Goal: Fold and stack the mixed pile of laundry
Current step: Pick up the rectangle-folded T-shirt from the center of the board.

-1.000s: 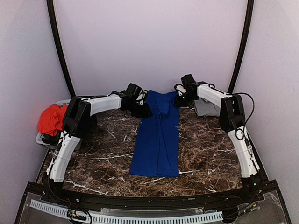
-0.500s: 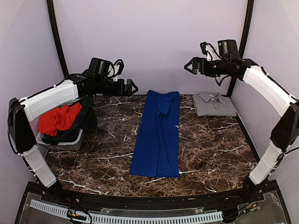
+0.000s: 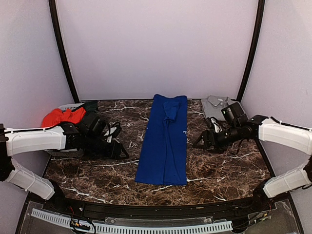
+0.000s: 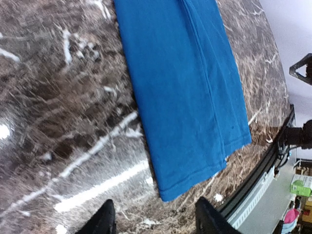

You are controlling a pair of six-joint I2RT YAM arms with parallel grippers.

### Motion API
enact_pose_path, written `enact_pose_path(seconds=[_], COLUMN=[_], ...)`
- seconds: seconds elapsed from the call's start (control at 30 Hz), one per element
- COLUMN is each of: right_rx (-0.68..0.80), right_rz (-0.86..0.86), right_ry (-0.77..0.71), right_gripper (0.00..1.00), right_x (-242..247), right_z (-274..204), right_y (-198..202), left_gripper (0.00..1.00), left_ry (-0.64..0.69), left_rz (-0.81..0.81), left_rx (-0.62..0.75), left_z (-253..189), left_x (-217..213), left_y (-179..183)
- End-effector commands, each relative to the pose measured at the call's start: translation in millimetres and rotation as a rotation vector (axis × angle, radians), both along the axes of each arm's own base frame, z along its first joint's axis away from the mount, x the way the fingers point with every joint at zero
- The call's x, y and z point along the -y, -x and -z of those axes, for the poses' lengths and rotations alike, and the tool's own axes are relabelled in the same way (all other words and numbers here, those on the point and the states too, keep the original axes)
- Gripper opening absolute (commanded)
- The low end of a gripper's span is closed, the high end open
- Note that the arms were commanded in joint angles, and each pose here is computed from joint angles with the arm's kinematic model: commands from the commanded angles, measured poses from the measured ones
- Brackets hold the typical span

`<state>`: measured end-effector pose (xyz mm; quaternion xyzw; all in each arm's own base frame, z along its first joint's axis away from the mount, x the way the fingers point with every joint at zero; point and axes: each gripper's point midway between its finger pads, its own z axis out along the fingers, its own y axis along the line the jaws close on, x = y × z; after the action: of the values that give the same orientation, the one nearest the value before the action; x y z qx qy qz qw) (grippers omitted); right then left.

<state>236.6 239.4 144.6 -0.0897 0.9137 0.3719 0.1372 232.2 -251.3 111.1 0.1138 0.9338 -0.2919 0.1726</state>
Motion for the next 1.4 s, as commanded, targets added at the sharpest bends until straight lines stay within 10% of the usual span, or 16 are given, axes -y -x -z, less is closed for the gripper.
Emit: enact_pose_path(seconds=[0.0, 0.27, 1.37], right_rx=[-0.102, -0.209, -0.337], right_rz=[0.025, -0.017, -0.091], right_ry=[-0.064, -0.039, 0.094], right_gripper=[0.74, 0.47, 0.21], right_x=[-5.8, -28.3, -54.6], right_z=[18.7, 67.8, 128.7], right_y=[30.8, 67.5, 114.6], left_gripper=[0.46, 0.35, 0.19], left_ry=[0.071, 0.064, -0.124], left_rz=[-0.004, 0.039, 0.022], left_rx=[-0.123, -0.213, -0.275], left_z=[18.3, 54.3, 96.6], left_x=[13.8, 42.0, 38.1], left_y=[37.9, 62.4, 78.7])
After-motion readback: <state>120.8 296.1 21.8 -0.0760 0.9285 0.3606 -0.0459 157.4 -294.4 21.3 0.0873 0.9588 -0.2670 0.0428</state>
